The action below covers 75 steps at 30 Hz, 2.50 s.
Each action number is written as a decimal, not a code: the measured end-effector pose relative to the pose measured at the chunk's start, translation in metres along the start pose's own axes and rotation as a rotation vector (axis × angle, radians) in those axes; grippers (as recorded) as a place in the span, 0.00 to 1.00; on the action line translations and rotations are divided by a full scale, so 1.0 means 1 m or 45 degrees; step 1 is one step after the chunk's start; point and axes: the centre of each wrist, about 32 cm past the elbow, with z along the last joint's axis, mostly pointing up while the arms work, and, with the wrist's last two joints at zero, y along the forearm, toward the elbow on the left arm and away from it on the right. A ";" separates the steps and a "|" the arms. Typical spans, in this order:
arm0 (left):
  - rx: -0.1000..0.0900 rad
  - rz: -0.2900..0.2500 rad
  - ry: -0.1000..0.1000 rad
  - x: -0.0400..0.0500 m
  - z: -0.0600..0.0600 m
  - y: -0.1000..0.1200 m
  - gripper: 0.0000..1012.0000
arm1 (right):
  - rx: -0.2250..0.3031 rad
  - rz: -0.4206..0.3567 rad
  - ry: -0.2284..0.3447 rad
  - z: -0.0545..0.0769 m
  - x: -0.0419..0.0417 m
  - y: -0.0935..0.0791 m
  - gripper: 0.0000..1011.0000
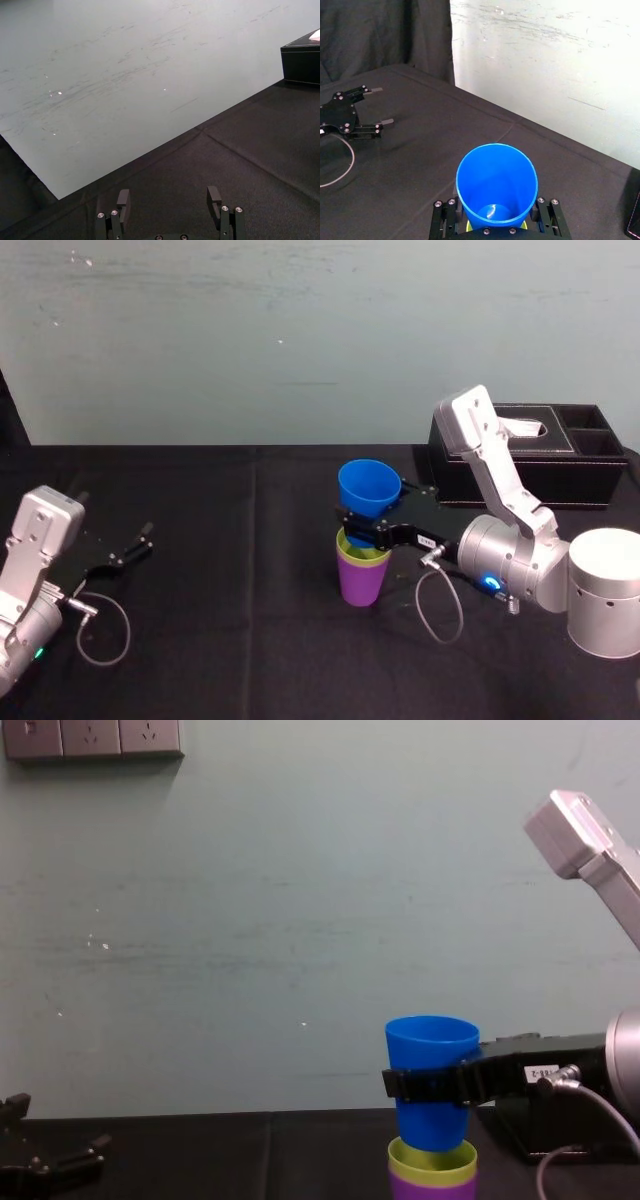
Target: Stack the three plastic cups sequentially using one hand.
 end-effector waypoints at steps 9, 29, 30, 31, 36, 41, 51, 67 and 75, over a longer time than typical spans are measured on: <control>0.000 0.000 0.000 0.0000 0.000 0.000 0.99 | 0.004 0.002 0.009 -0.007 0.0011 0.004 0.72; 0.000 0.000 0.000 0.0000 0.000 0.000 0.99 | -0.012 -0.001 0.027 -0.016 0.0047 0.008 0.72; 0.000 0.000 0.000 0.0000 0.000 0.000 0.99 | -0.013 0.001 0.028 -0.016 0.0047 0.009 0.72; 0.000 0.000 0.000 0.0000 0.000 0.000 0.99 | -0.015 0.002 0.030 -0.017 0.0049 0.009 0.72; 0.000 0.000 0.000 0.0000 0.000 0.000 0.99 | -0.024 0.005 0.035 -0.020 0.0050 0.011 0.72; 0.000 0.000 0.000 0.0000 0.000 0.000 0.99 | -0.031 0.009 0.040 -0.022 0.0044 0.013 0.72; 0.000 0.000 0.000 0.0000 0.000 0.000 0.99 | -0.033 0.000 0.043 -0.023 0.0041 0.014 0.72; 0.000 0.000 0.000 0.0000 0.000 0.000 0.99 | -0.032 0.001 0.041 -0.023 0.0040 0.013 0.75; 0.000 0.000 0.000 0.0000 0.000 0.000 0.99 | -0.033 0.001 0.041 -0.023 0.0041 0.013 0.94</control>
